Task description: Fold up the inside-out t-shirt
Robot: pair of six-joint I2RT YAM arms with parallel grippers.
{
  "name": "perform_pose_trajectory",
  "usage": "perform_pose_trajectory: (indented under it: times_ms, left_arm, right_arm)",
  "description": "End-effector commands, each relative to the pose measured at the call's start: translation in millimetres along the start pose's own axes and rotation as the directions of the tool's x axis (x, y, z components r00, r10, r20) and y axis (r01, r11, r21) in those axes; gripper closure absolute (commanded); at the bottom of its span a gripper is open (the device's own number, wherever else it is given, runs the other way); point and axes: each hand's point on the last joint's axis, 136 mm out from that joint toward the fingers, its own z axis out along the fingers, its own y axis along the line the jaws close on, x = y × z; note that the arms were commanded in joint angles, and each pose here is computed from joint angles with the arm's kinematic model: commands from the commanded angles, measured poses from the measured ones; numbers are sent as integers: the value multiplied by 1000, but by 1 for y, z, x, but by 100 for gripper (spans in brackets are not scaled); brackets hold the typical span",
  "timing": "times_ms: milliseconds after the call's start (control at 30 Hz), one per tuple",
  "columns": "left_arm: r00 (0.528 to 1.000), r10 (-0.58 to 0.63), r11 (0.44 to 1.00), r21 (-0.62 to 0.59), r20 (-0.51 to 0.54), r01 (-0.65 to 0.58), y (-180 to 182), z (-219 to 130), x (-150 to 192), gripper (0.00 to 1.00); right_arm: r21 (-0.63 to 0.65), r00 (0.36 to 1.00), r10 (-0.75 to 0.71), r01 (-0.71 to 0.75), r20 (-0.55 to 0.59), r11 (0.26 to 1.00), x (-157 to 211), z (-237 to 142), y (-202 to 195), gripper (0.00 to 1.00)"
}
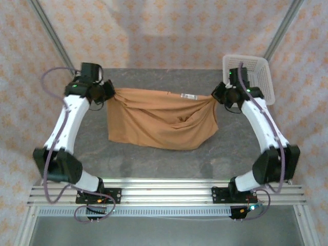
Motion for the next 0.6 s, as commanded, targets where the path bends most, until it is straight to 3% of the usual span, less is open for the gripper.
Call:
perform_pose_trajectory:
  times_ms: [0,33,100,233,333,433,567]
  left_arm:
    - [995,99,985,-145,14,-96,12,16,10,59]
    - [989,137,974,-188,45,-126,11,11,10,49]
    - [973,209,956,-228,98,-182,-1,-3,15,41]
    - [953,292,956,-29,82,-291,-62,2,56,43]
    - [920,390,908,158,18,-388,-119,21,102,43]
    - [885,464,866,227,-33,-445,-153,43,131,43]
    - [866,488,855,261,-109,-448,-177,70,149,43]
  right_arm:
    - [58,1000,6,-5,-14,998,1,28,-18,61]
    - [75,999,2,1,-38,997,9,34,-23,54]
    - [95,998,-24,30,-57,995,24,40,-28,48]
    - [107,994,-39,50,-104,993,55,48,-42,48]
    - [98,991,-16,29,-130,995,71,57,-50,48]
    - [78,986,2,11,-168,997,85,73,-50,48]
    - [73,978,14,1,-208,997,95,102,-45,47]
